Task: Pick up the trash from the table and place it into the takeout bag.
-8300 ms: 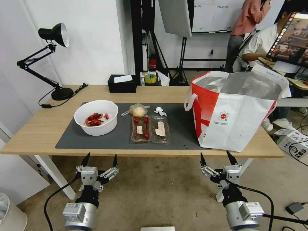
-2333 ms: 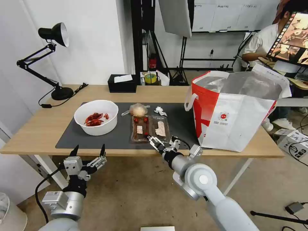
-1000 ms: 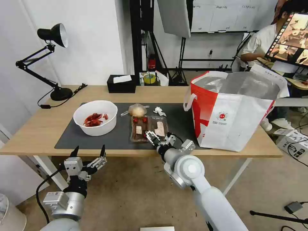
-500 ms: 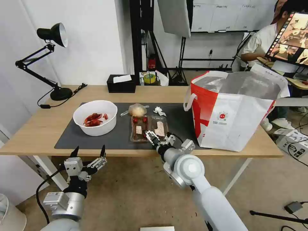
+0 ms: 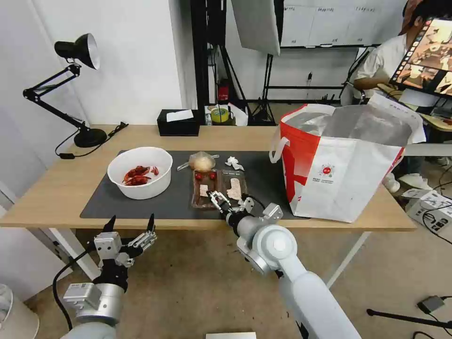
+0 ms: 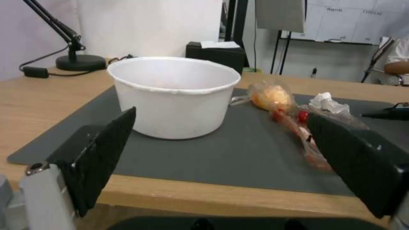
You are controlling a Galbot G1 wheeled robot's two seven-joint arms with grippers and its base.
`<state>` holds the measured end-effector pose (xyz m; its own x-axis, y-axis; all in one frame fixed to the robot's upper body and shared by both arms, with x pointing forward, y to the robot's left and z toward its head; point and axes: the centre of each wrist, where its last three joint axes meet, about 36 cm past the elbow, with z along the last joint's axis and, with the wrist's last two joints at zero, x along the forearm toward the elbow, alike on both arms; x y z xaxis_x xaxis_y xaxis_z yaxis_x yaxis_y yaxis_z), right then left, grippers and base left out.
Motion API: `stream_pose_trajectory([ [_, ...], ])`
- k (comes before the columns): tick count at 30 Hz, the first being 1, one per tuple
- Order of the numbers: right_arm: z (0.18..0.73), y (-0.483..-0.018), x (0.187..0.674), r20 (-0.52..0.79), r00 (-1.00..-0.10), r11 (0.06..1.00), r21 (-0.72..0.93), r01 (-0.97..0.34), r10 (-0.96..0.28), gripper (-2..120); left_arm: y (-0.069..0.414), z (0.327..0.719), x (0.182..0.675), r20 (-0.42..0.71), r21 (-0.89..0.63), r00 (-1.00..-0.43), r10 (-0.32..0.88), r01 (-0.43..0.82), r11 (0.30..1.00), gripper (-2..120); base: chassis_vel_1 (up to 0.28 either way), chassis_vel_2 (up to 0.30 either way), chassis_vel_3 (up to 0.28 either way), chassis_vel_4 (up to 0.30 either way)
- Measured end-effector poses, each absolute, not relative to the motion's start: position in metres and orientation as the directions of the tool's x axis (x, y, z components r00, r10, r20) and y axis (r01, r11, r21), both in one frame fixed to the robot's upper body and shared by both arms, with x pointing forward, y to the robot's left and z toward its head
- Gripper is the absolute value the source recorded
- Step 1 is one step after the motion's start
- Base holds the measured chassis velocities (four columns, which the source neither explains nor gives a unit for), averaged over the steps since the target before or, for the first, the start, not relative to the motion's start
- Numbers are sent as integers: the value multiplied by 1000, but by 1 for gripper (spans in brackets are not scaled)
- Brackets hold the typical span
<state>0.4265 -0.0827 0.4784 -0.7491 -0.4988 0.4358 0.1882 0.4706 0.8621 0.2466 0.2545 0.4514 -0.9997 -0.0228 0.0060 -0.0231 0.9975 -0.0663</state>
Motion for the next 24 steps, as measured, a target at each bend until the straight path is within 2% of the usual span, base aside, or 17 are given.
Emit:
stream_pose_trajectory([
  [24,490,-83,431,457,-770,470,851,233,-446,100,253,449,245,0,-65,-1000,-29,-28,997,100,0,0,0,0],
])
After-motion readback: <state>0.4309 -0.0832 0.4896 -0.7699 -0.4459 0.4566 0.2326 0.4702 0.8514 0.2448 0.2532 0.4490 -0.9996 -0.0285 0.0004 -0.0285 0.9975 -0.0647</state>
